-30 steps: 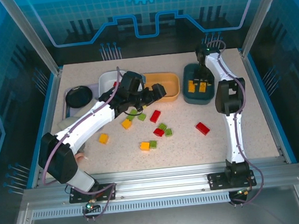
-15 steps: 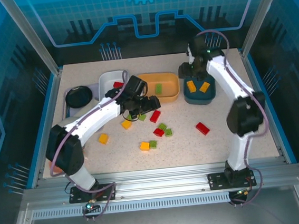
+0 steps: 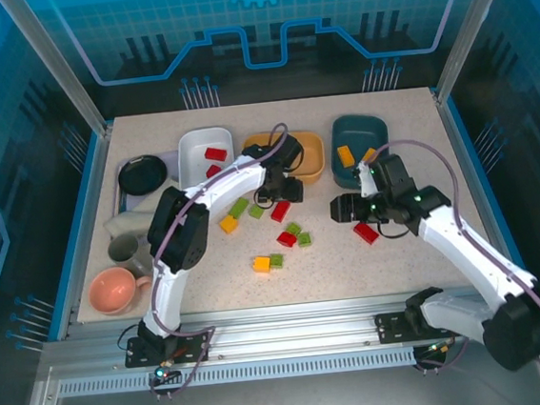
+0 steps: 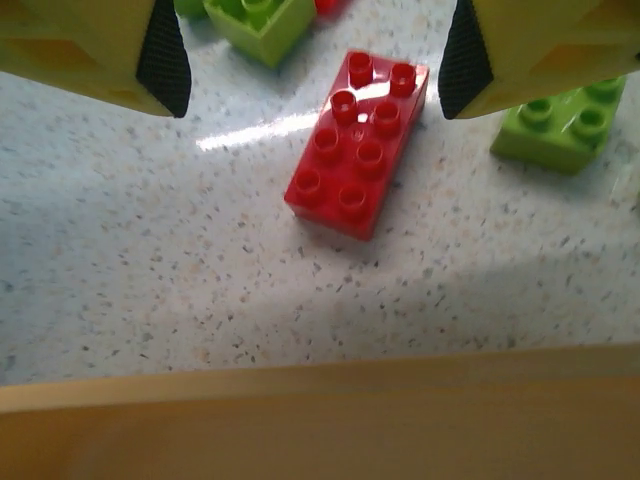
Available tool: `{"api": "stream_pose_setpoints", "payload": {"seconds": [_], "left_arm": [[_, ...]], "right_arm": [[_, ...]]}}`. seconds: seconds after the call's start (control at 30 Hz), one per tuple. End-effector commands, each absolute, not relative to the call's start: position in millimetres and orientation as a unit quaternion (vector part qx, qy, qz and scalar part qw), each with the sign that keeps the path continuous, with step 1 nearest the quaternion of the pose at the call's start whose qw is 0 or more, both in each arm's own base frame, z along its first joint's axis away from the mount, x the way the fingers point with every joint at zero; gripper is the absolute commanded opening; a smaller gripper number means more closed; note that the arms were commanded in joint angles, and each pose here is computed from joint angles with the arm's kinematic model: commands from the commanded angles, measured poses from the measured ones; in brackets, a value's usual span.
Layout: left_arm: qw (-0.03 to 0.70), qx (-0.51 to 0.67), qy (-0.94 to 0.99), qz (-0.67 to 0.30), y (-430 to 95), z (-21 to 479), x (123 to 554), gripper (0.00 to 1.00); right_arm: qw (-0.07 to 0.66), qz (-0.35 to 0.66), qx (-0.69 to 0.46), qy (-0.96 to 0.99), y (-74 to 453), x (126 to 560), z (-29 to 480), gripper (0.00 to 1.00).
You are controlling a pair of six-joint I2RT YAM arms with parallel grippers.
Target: Sort the legos into containers by color
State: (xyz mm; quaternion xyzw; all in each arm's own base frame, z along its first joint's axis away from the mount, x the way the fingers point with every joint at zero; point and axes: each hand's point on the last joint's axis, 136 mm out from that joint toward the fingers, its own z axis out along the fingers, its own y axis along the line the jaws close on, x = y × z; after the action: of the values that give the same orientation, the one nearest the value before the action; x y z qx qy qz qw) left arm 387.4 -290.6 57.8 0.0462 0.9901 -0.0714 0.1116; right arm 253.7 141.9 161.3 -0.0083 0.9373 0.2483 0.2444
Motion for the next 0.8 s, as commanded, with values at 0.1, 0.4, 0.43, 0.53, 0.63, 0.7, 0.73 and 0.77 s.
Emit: {"api": "stream_pose_setpoints", "payload": {"seconds": [0.1,0.4,0.43,0.53,0.63,0.7,0.73,0.77], "left_arm": [[0.079,0.073,0.994,0.003,-274.1,28.4,380.7,0.68],[0.086,0.081,0.993,0.013,-275.2,18.6,373.1,0.35],[0.098,0.077,0.992,0.013,-274.6,26.5,375.2,0.33],[0.14,0.061,0.988,0.004,-270.2,63.2,384.2,0.32],[0.166,0.02,0.986,-0.022,-252.8,102.3,393.6,0.32],[0.177,-0.01,0.984,-0.034,-232.2,122.7,400.5,0.32],[0.179,-0.028,0.983,-0.038,-219.2,130.1,405.0,0.32],[0.181,-0.043,0.982,-0.041,-206.9,134.6,409.9,0.33]], "right_arm": [[0.257,0.292,0.009,0.921,148.0,239.4,172.3,0.73],[0.257,0.294,0.004,0.921,151.1,245.1,173.8,0.73],[0.258,0.295,0.0,0.92,152.4,247.5,175.9,0.73],[0.266,0.3,-0.019,0.916,158.4,254.7,185.7,0.72],[0.287,0.307,-0.061,0.905,172.4,263.3,205.2,0.72],[0.304,0.313,-0.091,0.895,186.9,267.7,218.1,0.72],[0.314,0.321,-0.103,0.888,195.8,270.7,223.6,0.72],[0.323,0.33,-0.112,0.88,204.5,274.2,229.4,0.72]]}}
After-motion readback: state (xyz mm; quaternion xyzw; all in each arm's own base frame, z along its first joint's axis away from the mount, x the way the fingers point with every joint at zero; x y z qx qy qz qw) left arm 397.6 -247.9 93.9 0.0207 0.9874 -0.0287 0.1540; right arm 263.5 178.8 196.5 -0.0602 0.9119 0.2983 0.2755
